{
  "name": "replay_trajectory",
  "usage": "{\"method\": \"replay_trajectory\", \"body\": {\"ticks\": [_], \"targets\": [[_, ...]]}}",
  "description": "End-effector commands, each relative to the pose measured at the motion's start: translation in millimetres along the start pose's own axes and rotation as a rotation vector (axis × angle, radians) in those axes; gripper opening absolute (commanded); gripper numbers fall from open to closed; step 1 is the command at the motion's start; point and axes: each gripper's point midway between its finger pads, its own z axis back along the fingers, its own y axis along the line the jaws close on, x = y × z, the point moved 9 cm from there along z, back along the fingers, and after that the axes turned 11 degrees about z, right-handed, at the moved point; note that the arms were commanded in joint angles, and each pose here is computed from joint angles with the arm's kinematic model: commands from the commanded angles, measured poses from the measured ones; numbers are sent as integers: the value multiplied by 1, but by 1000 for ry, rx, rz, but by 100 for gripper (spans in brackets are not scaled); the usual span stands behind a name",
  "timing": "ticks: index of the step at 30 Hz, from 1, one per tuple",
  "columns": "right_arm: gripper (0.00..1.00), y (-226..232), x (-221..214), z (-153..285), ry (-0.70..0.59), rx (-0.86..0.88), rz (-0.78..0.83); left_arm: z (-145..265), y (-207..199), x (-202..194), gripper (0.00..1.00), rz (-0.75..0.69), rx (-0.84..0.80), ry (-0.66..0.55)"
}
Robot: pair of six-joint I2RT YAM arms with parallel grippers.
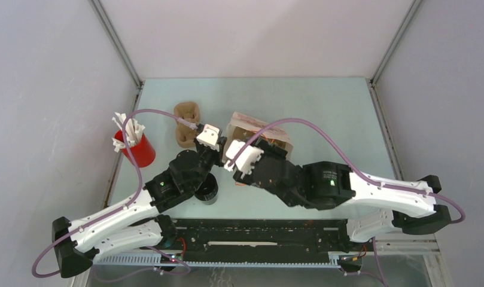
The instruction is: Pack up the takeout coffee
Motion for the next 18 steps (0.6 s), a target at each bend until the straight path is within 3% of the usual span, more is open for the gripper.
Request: {"method": "replay_trajectory", "body": {"ticks": [1, 5, 11, 18], "targets": [[33, -13, 7, -17, -70, -10, -13, 6, -6, 32, 0, 46, -24, -89], [33, -9, -4, -35, 4, 15, 37, 6, -7, 33, 0, 48, -31, -95], [33, -3, -35, -39, 258, -62, 172, 7, -5, 32, 0, 39, -21, -98], [34, -1, -52, -42, 269, 27, 216, 7, -7, 33, 0, 44, -42, -109]]}}
